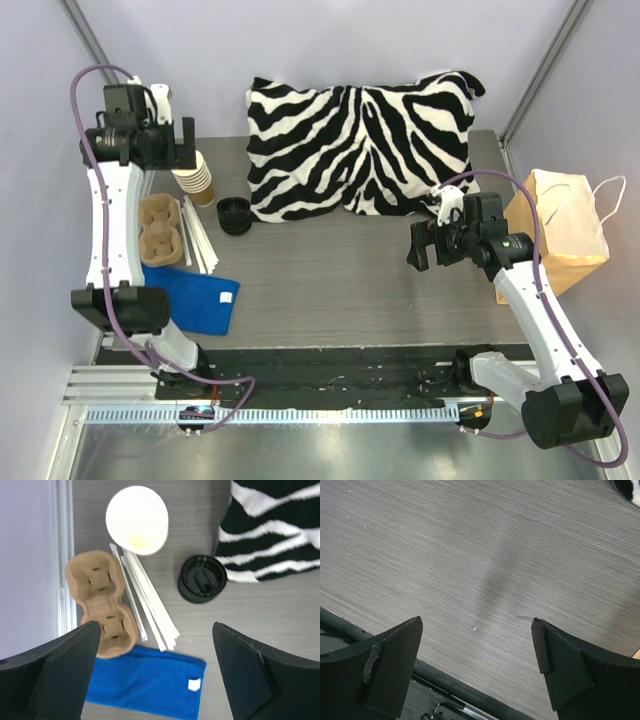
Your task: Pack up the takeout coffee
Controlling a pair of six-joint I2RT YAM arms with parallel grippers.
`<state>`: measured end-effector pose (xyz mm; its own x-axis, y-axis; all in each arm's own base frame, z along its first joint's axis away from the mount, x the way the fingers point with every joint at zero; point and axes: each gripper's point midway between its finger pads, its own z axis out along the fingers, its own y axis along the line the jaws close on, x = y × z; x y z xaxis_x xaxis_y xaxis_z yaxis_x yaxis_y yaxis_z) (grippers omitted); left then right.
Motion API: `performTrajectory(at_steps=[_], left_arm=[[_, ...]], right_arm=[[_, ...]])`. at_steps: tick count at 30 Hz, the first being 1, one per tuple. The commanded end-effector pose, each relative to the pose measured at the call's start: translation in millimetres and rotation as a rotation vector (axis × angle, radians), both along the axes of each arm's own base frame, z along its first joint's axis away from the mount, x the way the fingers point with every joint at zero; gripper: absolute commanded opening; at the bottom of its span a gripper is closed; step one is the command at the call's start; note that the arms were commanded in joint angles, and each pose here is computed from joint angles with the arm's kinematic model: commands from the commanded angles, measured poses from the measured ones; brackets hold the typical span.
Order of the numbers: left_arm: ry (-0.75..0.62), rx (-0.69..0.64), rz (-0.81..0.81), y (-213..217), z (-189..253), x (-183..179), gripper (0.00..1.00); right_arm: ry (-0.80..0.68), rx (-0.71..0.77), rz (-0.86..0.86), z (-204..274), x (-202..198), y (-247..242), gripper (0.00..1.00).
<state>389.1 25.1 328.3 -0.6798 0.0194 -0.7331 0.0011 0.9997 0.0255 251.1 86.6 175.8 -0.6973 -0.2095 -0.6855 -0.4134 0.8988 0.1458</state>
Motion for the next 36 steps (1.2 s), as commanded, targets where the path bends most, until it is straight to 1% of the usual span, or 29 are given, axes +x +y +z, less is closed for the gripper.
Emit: performTrajectory(at_steps=[1, 5, 8, 9, 12, 16, 22, 24, 26, 28, 29, 32, 36], left_arm=[[-0.095, 0.027, 0.078, 21, 18, 34, 1.0], [-0.116, -0.025, -0.004, 7, 7, 51, 0.95], [-0.075, -0.045, -0.022, 4, -16, 62, 0.81], [-0.069, -0.047, -0.025, 4, -20, 66, 0.74], [-0.032, -0.063, -0.04, 2, -38, 79, 0.62], [0.005, -0.083, -0.044, 0, -58, 92, 0.58], [0.046, -0.071, -0.02, 7, -86, 112, 0.52], [0.062, -0.068, -0.024, 8, -95, 117, 0.49], [0.066, -0.065, -0.027, 8, -99, 120, 0.44], [0.075, -0.061, -0.028, 9, -106, 123, 0.41], [0.076, -0.06, -0.027, 9, -107, 124, 0.38], [0.078, -0.051, -0.02, 12, -113, 130, 0.34], [0.084, -0.048, -0.017, 13, -118, 133, 0.32]], right_arm=[[-0.02, 0.008, 0.005, 5, 3, 2, 1.0], [-0.005, 0.004, 0.011, 0, 1, 2, 1.0], [0.008, 0.008, 0.02, -5, -1, 4, 1.0], [0.013, 0.009, 0.021, -7, -1, 4, 1.0], [0.024, 0.014, 0.031, -9, -1, 6, 1.0], [0.027, 0.009, 0.029, -10, 1, 5, 1.0], [0.037, 0.006, 0.024, -13, 1, 5, 1.0], [0.042, 0.002, 0.023, -15, 1, 4, 1.0], [0.048, -0.001, 0.021, -17, 1, 4, 1.0], [0.049, -0.002, 0.02, -17, 2, 4, 1.0], [0.052, -0.003, 0.02, -18, 2, 4, 1.0], [0.059, -0.003, 0.021, -19, 4, 4, 1.0], [0.062, -0.004, 0.018, -20, 6, 4, 1.0]])
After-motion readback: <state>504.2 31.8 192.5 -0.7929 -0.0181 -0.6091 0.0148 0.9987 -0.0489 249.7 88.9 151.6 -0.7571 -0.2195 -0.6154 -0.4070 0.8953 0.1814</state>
